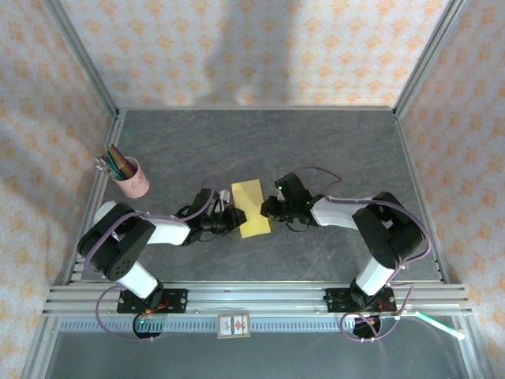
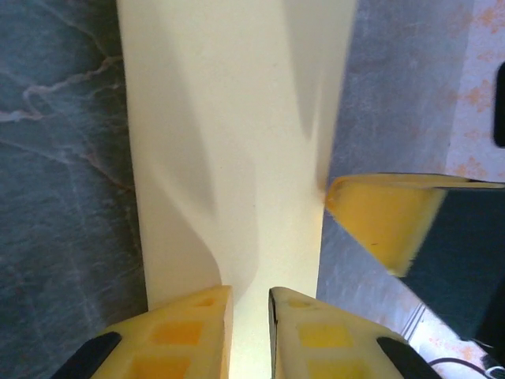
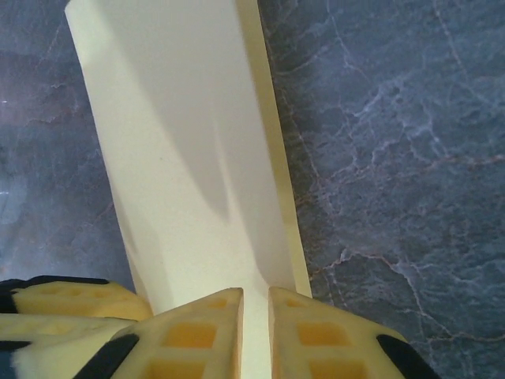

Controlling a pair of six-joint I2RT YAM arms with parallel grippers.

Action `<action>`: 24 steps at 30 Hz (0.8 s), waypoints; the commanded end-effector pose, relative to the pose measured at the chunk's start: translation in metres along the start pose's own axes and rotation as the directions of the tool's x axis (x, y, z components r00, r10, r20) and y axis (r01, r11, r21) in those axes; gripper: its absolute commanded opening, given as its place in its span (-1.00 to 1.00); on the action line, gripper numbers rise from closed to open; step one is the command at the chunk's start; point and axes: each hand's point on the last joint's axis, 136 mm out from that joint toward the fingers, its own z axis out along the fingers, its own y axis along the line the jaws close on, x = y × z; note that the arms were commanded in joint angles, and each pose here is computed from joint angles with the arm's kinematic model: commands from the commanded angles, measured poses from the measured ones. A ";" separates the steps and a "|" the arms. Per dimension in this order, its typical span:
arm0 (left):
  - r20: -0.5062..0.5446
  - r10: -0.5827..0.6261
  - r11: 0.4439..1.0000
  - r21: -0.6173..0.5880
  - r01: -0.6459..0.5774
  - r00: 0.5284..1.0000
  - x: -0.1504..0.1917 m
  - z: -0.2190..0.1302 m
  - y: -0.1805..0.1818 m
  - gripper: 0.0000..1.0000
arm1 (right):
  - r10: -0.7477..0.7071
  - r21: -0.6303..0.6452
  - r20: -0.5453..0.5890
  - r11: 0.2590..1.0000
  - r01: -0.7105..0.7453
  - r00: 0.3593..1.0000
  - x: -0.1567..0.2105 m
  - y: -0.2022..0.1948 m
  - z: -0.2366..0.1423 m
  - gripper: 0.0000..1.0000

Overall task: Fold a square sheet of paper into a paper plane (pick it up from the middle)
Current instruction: First fold in half a square sheet of paper at the center of the table.

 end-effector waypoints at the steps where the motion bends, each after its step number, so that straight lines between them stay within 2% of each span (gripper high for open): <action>1: -0.008 0.027 1.000 -0.003 -0.027 1.000 -0.002 0.003 0.005 -0.59 | -0.054 0.012 0.042 0.999 0.053 0.998 -0.015 0.008 -0.007 -0.64; 8: -0.023 0.047 0.998 -0.035 -0.048 0.999 -0.005 0.003 0.019 -0.60 | -0.141 -0.077 0.059 0.986 0.146 0.988 -0.030 0.041 -0.013 -0.57; 11: -0.053 0.078 0.995 -0.060 -0.081 0.996 -0.005 0.005 0.023 -0.60 | -0.157 -0.077 0.061 0.984 0.161 0.986 -0.035 0.045 -0.012 -0.56; 18: -0.173 0.206 0.969 -0.104 -0.226 0.963 -0.002 0.014 0.032 -0.59 | -0.169 -0.062 0.079 0.983 0.174 0.982 -0.047 0.048 -0.019 -0.56; 24: -0.197 0.316 0.932 -0.116 -0.342 0.928 -0.018 0.022 0.025 -0.58 | -0.118 -0.063 0.109 0.990 0.126 0.987 -0.064 0.043 -0.024 -0.56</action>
